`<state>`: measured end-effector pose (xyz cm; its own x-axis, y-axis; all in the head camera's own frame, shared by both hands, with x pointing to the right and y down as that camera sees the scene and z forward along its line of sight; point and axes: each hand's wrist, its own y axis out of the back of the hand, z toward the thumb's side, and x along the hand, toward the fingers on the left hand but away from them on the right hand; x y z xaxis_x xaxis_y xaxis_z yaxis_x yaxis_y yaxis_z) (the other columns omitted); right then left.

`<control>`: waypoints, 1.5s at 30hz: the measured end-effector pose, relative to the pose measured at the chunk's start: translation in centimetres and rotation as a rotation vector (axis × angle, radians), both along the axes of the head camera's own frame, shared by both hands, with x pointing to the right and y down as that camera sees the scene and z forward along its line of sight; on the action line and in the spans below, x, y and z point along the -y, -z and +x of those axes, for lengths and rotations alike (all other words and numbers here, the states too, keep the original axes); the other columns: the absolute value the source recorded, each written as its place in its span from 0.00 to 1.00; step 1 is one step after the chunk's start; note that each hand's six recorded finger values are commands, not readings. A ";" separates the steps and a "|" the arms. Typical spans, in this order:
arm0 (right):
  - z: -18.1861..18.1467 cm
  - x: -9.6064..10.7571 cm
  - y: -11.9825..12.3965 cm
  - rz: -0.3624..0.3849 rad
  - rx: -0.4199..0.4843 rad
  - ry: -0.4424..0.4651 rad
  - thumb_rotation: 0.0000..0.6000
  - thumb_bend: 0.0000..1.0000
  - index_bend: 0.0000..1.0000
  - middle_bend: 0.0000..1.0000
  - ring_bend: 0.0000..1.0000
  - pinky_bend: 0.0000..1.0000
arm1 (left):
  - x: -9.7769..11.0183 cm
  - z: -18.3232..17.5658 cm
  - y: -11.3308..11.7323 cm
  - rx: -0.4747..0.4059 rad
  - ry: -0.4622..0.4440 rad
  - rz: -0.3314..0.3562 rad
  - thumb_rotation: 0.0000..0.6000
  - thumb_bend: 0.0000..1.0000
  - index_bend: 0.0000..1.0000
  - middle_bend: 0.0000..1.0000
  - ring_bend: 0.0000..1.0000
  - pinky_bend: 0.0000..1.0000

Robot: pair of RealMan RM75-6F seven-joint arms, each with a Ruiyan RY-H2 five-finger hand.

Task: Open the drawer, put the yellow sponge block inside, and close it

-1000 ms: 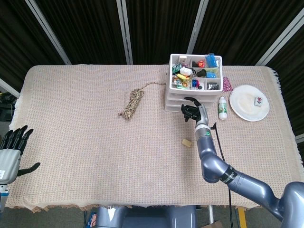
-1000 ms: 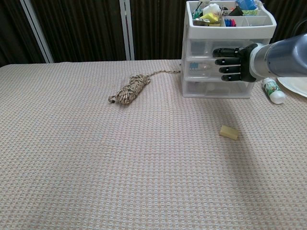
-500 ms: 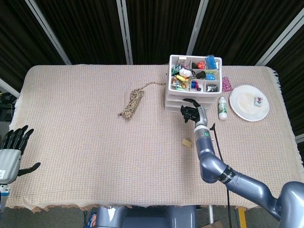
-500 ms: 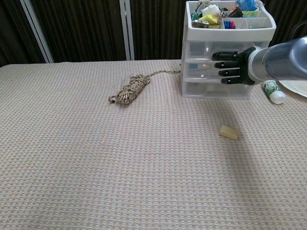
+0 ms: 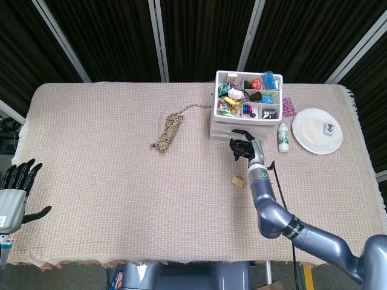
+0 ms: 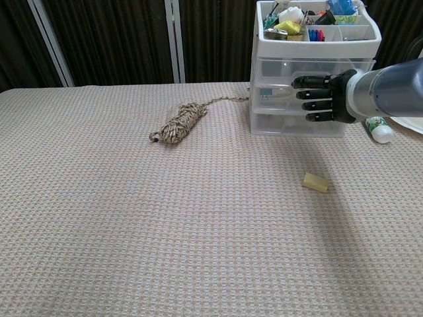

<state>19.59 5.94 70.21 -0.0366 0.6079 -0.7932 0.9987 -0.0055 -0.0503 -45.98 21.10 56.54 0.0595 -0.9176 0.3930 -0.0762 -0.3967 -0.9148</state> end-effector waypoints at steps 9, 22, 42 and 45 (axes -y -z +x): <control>0.4 -1.2 0.4 -0.006 0.001 0.025 1.00 0.43 0.33 0.73 0.72 0.76 | 0.0 0.1 0.0 0.000 -0.003 -0.001 1.00 0.15 0.02 0.00 0.00 0.00; 0.3 -2.9 1.9 0.006 0.006 0.062 1.00 0.43 0.14 0.71 0.70 0.75 | 0.0 0.1 0.0 0.001 -0.004 -0.003 1.00 0.15 0.02 0.00 0.00 0.00; 3.2 -5.3 8.8 0.179 -0.197 0.276 1.00 0.40 0.13 0.70 0.69 0.75 | -0.1 0.3 0.1 0.025 -0.017 0.020 1.00 0.15 0.03 0.00 0.00 0.00; 3.8 -5.0 9.7 0.213 -0.300 0.360 1.00 0.40 0.13 0.70 0.69 0.75 | -0.1 0.3 0.2 0.029 -0.016 0.028 1.00 0.15 0.03 0.00 0.00 0.00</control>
